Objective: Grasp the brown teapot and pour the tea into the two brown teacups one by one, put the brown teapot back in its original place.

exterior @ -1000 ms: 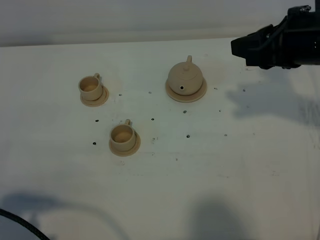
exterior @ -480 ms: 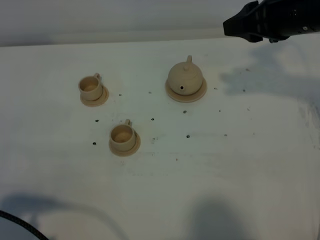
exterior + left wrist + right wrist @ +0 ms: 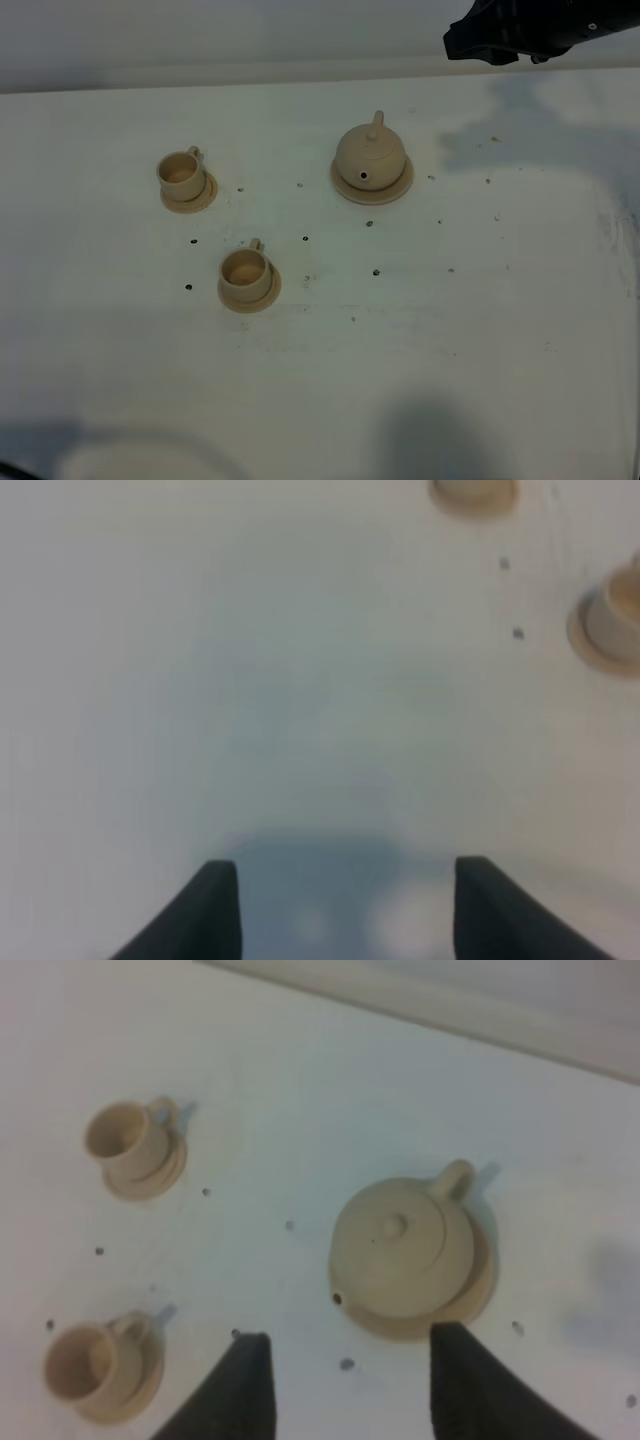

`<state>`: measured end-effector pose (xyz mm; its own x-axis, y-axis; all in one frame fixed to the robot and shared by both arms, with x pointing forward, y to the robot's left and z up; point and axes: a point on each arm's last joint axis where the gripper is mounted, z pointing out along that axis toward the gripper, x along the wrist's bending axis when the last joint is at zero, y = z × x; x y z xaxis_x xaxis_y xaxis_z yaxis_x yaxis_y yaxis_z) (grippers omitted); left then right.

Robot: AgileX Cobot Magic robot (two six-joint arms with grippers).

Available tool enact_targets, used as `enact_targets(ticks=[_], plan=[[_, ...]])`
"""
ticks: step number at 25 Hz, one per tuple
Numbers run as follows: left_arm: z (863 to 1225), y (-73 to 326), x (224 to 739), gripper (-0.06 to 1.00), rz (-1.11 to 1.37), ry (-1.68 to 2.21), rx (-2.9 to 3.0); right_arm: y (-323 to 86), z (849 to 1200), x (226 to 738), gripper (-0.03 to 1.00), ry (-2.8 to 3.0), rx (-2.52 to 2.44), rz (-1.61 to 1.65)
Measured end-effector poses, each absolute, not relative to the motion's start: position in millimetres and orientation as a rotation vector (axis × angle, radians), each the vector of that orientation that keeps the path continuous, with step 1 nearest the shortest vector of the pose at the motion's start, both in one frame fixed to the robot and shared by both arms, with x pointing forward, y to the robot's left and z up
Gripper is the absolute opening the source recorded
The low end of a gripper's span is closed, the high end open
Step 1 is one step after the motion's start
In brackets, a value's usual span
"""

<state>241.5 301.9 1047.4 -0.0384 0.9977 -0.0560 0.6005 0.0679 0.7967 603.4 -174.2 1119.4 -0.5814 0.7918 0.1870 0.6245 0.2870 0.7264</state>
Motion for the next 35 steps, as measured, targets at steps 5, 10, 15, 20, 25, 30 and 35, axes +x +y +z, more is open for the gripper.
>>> enact_targets(ticks=[5,10,15,20,25,30,35], plan=[[1046,302,229,0.47,0.850,1.654,1.546,-166,1119,618,0.39,2.453,1.276,1.143],[1046,302,228,0.47,0.852,1.652,1.543,-148,1116,628,0.39,2.583,1.152,1.102],[1046,302,228,0.47,0.852,1.652,1.543,-127,1103,637,0.39,2.664,1.000,0.925],[1046,302,228,0.47,0.852,1.652,1.543,-102,1088,650,0.39,2.643,1.025,0.804],[1046,302,228,0.47,0.852,1.652,1.543,-76,1069,663,0.39,2.632,1.083,0.803],[1046,302,228,0.47,0.852,1.652,1.543,-62,1060,686,0.39,2.481,1.259,0.895],[1046,302,228,0.47,0.852,1.652,1.543,-64,1043,705,0.40,2.369,1.357,0.802]])
